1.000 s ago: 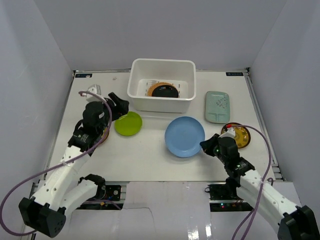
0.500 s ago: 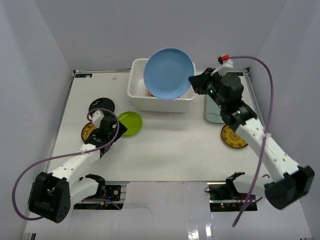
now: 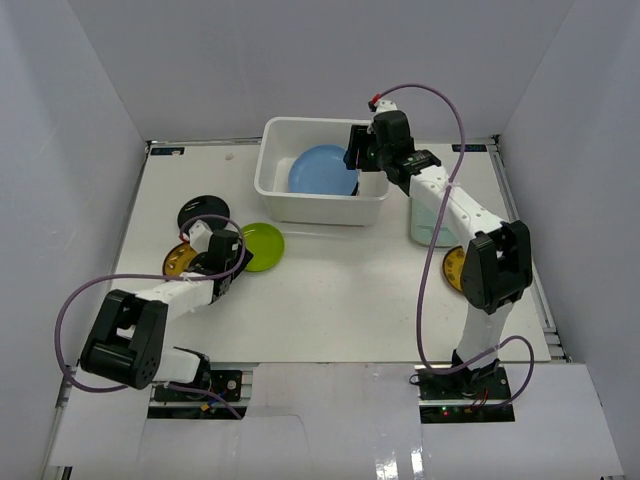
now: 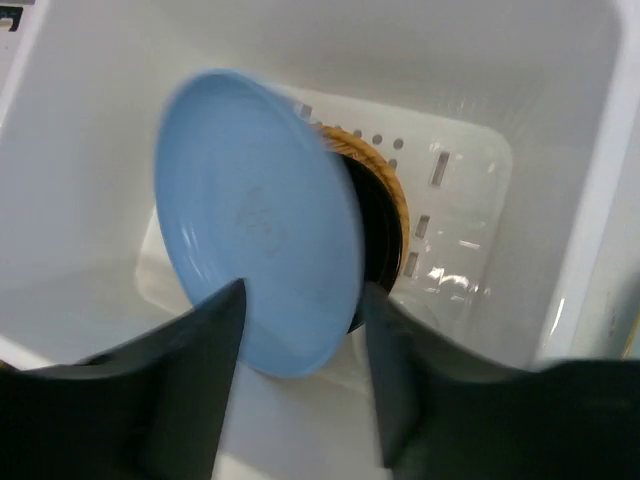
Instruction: Place the plates into the plastic bin on the countertop
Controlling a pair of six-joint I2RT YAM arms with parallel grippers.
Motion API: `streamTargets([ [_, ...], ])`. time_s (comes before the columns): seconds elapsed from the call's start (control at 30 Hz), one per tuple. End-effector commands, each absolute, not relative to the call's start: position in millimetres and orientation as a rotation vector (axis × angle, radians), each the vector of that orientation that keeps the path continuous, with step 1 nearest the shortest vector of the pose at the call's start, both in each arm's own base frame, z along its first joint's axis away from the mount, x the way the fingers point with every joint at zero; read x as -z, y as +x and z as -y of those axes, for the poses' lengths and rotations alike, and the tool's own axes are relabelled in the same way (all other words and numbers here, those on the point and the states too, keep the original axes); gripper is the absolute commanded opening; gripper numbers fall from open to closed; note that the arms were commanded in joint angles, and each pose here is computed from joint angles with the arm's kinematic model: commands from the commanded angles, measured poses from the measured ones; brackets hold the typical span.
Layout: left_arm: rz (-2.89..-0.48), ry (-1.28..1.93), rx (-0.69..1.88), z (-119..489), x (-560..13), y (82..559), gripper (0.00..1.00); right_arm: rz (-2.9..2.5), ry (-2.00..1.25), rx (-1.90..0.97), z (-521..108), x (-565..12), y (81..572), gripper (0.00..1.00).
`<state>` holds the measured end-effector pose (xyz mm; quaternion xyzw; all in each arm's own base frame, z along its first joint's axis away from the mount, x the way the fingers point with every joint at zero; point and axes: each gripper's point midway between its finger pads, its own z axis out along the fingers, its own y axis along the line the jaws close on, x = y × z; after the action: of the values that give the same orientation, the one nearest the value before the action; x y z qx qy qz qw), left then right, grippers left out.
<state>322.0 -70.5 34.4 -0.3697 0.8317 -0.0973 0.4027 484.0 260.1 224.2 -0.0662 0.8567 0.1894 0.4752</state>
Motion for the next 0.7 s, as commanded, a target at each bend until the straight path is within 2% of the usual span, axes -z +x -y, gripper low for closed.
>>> streamTargets([
  [0.0,-2.069,-0.958,0.242,67,-27,327,0.64,-1.974,-0.167,-0.505,-259,-279,482,0.64],
  [0.03,-2.053,-0.957,0.243,67,-28,331,0.62,-1.982,-0.154,-0.499,-255,-277,479,0.71],
  [0.07,-2.064,-0.954,0.231,66,-22,330,0.54,-1.967,-0.129,-0.5,-243,-286,476,0.77],
  [0.1,-2.063,-0.953,0.229,66,-21,332,0.49,-1.991,-0.107,-0.509,-236,-276,472,0.79],
  [0.17,-2.056,-0.944,0.215,65,-20,335,0.36,-1.966,-0.049,-0.542,-204,-290,469,0.77],
  [0.2,-2.061,-0.942,0.209,64,-19,334,0.15,-1.965,-0.029,-0.568,-194,-288,466,0.74],
  [0.23,-2.06,-0.929,0.214,65,-20,335,0.09,-1.988,0.023,-0.577,-178,-268,461,0.72],
  [0.27,-2.062,-0.924,0.216,65,-20,334,0.02,-1.947,0.092,-0.563,-143,-277,459,0.69],
  [0.3,-2.05,-0.923,0.229,66,-25,334,0.0,-1.945,0.144,-0.555,-127,-269,456,0.65],
  [0.33,-2.044,-0.916,0.242,67,-29,334,0.0,-1.995,0.201,-0.52,-107,-236,447,0.64],
  [0.47,-2.01,-0.848,0.409,84,-59,329,0.0,-1.984,0.425,-0.392,-11,-190,440,0.63],
  [0.6,-1.955,-0.747,0.587,103,-103,315,0.0,-1.989,0.526,-0.472,28,-148,441,0.73],
  [0.67,-1.897,-0.695,0.665,109,-135,308,0.0,-2.036,0.582,-0.471,45,-118,444,0.75],
])
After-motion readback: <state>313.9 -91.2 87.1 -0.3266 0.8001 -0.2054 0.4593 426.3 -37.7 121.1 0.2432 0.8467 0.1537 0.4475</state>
